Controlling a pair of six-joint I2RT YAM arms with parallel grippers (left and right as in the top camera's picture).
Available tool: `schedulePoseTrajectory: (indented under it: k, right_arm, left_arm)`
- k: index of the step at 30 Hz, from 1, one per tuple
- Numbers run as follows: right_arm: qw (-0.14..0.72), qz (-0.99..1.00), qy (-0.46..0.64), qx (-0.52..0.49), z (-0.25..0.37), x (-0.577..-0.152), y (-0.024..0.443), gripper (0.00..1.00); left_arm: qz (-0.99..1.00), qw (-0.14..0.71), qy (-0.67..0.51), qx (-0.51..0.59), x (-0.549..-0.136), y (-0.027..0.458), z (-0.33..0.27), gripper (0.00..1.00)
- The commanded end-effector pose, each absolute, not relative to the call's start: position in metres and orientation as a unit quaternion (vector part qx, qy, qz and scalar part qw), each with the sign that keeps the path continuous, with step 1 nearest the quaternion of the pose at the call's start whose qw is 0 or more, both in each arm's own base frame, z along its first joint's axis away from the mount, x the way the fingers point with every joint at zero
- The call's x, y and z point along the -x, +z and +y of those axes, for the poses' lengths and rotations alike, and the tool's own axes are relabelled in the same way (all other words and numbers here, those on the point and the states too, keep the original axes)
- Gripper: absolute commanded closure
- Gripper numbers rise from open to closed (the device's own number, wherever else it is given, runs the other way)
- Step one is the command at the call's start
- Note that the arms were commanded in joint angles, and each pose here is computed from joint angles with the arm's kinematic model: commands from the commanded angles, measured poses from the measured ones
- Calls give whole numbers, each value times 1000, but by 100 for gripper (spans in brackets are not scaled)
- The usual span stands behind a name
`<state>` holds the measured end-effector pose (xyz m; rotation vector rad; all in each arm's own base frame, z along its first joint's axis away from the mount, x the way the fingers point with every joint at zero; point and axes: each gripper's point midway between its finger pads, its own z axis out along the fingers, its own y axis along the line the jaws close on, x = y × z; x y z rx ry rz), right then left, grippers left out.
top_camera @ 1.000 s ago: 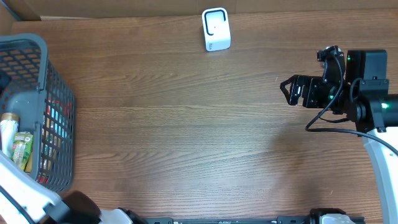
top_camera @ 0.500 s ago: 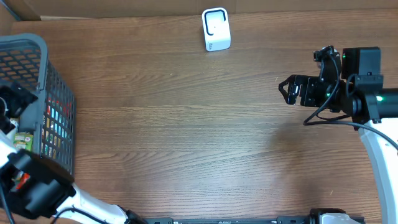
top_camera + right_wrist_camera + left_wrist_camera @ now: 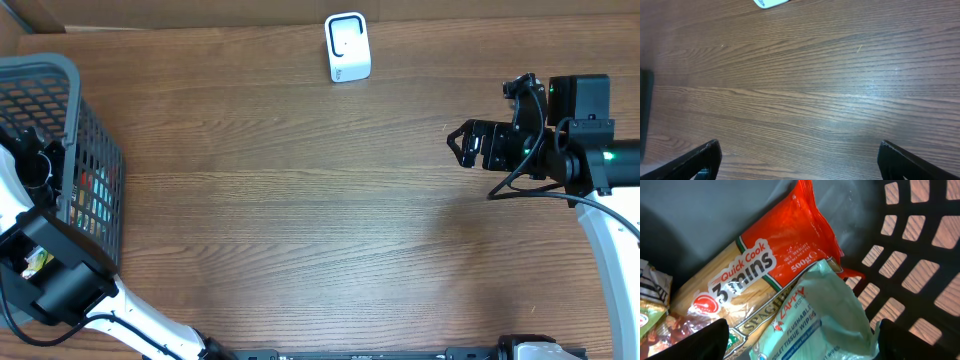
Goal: Scan the item barcode
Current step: 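Grasp the red-and-yellow spaghetti pack in the basket with the left gripper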
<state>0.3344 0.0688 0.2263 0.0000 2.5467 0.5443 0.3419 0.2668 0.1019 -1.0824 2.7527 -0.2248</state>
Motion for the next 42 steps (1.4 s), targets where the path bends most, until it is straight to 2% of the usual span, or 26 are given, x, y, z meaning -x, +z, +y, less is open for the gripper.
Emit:
schedulePoseTrajectory:
  k: [1, 8, 13, 20, 25, 29, 35, 42]
  right_arm:
    - [282, 938, 204, 10, 71, -338, 238, 0]
    - [285, 937, 204, 10, 71, -339, 239, 0]
    - [285, 937, 204, 10, 71, -339, 239, 0]
    - [285, 937, 204, 10, 71, -339, 239, 0]
    - [285, 937, 204, 10, 71, -339, 239, 0]
    - [285, 937, 204, 10, 71, -340, 239, 0]
    - [285, 936, 204, 10, 71, -340, 239, 0]
    - [285, 937, 205, 8, 71, -340, 238, 0]
  left_arm:
    - [936, 66, -79, 338, -346, 90, 249, 14]
    - [929, 34, -80, 360, -334, 89, 242, 15]
    - [919, 0, -96, 381, -322, 89, 229, 28]
    - [918, -13, -84, 388, -316, 74, 228, 35]
    - [916, -17, -83, 393, -311, 46, 225, 61]
    - [915, -21, -84, 393, -308, 33, 222, 96]
    - [911, -6, -84, 403, -316, 45, 227, 96]
    - [912, 41, -84, 399, -340, 111, 242, 96]
